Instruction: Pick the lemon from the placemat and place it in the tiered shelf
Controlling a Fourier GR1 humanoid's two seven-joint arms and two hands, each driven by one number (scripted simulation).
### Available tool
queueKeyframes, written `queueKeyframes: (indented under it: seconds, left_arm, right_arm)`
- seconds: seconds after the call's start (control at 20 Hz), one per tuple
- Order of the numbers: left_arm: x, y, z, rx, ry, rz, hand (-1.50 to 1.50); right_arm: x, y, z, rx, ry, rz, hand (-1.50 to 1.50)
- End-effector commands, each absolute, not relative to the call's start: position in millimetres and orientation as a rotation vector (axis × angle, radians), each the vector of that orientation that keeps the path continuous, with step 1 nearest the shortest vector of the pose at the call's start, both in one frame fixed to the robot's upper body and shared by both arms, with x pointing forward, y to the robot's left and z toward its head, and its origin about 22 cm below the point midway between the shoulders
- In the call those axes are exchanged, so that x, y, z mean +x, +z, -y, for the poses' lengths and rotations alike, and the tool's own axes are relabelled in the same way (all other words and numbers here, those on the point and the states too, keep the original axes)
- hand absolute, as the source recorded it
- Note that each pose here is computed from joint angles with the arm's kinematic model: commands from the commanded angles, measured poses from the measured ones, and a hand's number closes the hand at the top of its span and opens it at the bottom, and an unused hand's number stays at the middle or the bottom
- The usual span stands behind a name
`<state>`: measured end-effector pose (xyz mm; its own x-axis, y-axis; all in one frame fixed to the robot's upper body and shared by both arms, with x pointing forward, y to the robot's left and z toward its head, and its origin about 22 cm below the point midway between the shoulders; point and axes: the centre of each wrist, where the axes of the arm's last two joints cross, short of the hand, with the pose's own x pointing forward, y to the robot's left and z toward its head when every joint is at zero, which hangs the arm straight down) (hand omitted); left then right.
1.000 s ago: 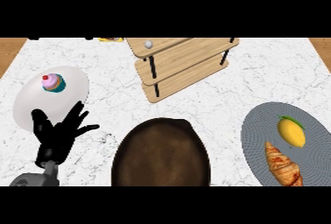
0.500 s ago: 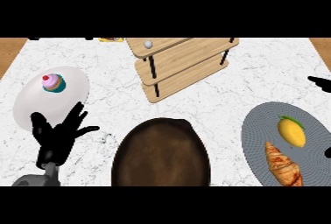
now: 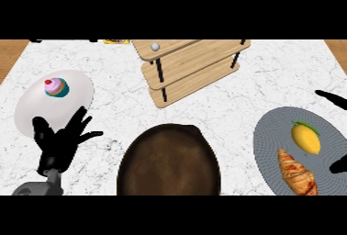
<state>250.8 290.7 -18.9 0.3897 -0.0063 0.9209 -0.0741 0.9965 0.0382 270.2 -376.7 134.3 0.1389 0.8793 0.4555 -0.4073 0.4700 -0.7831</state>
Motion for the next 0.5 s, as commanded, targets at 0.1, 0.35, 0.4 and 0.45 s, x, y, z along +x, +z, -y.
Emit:
queueKeyframes:
  seconds: [0.1, 0.35, 0.4, 0.45]
  left_arm:
    - [256.9, -26.7, -303.4, 0.111, 0.044, 1.125, 0.00]
    - [241.6, -27.6, -313.5, 0.108, 0.041, 1.118, 0.00]
    - [256.8, -26.8, -319.6, 0.095, 0.056, 1.114, 0.00]
    - [261.1, -24.1, -302.8, 0.099, 0.052, 1.108, 0.00]
  right_arm:
    - [271.4, 132.5, 345.0, -0.591, 0.997, 1.037, -1.50]
    - [281.4, 114.4, 351.0, -0.595, 0.983, 1.026, -1.50]
    - [273.6, 97.9, 352.0, -0.608, 1.000, 1.029, -1.50]
    - [264.5, 94.3, 360.4, -0.622, 0.991, 1.015, -1.50]
